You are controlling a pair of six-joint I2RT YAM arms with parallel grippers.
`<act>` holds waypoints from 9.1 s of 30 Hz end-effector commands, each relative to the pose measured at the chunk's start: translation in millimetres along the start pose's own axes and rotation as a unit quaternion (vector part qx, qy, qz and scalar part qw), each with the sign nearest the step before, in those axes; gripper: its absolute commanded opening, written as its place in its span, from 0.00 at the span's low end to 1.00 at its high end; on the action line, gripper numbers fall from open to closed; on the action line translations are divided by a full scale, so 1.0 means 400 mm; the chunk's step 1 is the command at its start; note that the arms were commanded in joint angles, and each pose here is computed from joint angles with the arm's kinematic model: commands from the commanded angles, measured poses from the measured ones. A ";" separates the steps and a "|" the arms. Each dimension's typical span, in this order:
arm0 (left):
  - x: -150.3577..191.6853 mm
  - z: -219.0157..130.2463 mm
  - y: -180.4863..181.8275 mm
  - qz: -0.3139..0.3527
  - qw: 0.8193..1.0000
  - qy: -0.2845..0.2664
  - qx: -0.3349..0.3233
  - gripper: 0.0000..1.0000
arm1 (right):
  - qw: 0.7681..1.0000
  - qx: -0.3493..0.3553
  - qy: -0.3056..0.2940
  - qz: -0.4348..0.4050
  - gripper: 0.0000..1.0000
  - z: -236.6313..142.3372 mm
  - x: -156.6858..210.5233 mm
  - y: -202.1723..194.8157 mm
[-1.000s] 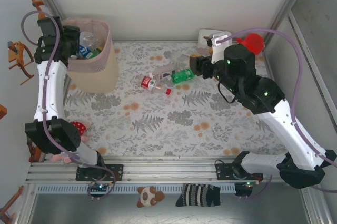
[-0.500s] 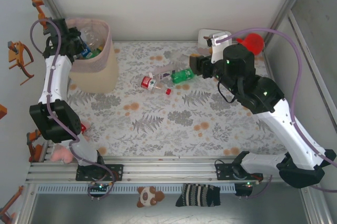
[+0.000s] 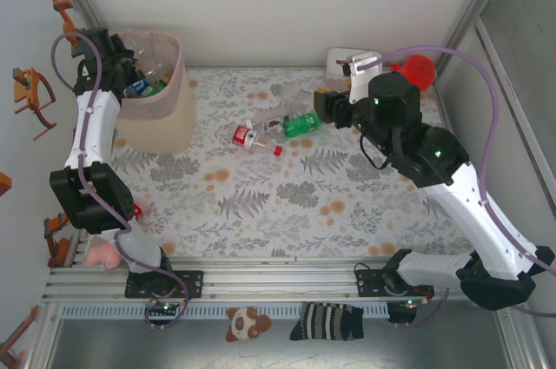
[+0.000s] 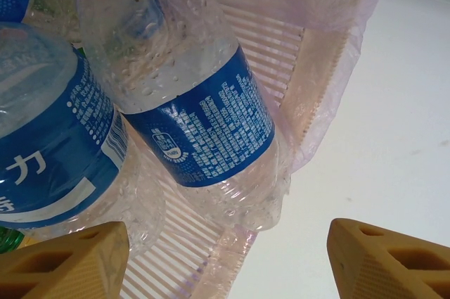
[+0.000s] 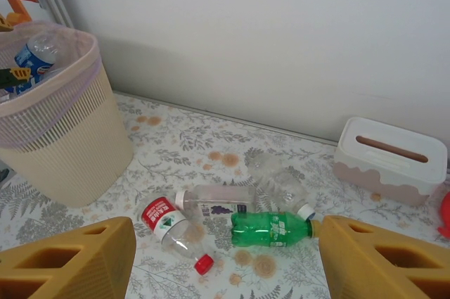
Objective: Put the plastic bottles in the bin
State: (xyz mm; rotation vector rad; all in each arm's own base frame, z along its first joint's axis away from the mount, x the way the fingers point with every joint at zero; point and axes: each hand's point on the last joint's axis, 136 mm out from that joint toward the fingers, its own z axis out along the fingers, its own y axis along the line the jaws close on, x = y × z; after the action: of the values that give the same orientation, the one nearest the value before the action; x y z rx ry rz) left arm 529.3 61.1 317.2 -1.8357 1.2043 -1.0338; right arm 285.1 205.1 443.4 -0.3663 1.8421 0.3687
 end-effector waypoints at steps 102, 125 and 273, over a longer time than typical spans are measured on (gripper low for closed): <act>0.292 -0.375 0.284 0.547 0.780 0.301 0.042 0.60 | 0.842 -0.263 0.365 -0.299 0.56 0.567 0.789 0.103; 0.295 -0.382 0.288 0.533 0.787 0.309 0.039 0.61 | 0.807 -0.271 0.403 -0.336 0.42 0.634 0.929 0.081; 0.207 -0.478 -0.188 0.749 0.657 0.025 0.089 0.50 | 0.958 -0.241 0.072 -0.139 0.74 0.220 0.305 0.166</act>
State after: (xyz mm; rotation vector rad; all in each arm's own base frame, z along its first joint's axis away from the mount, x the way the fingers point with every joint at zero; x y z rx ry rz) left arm 406.6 -36.8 495.4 -0.1918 1.8406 -0.3000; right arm 301.2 300.6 299.7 -1.0158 1.8011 0.6243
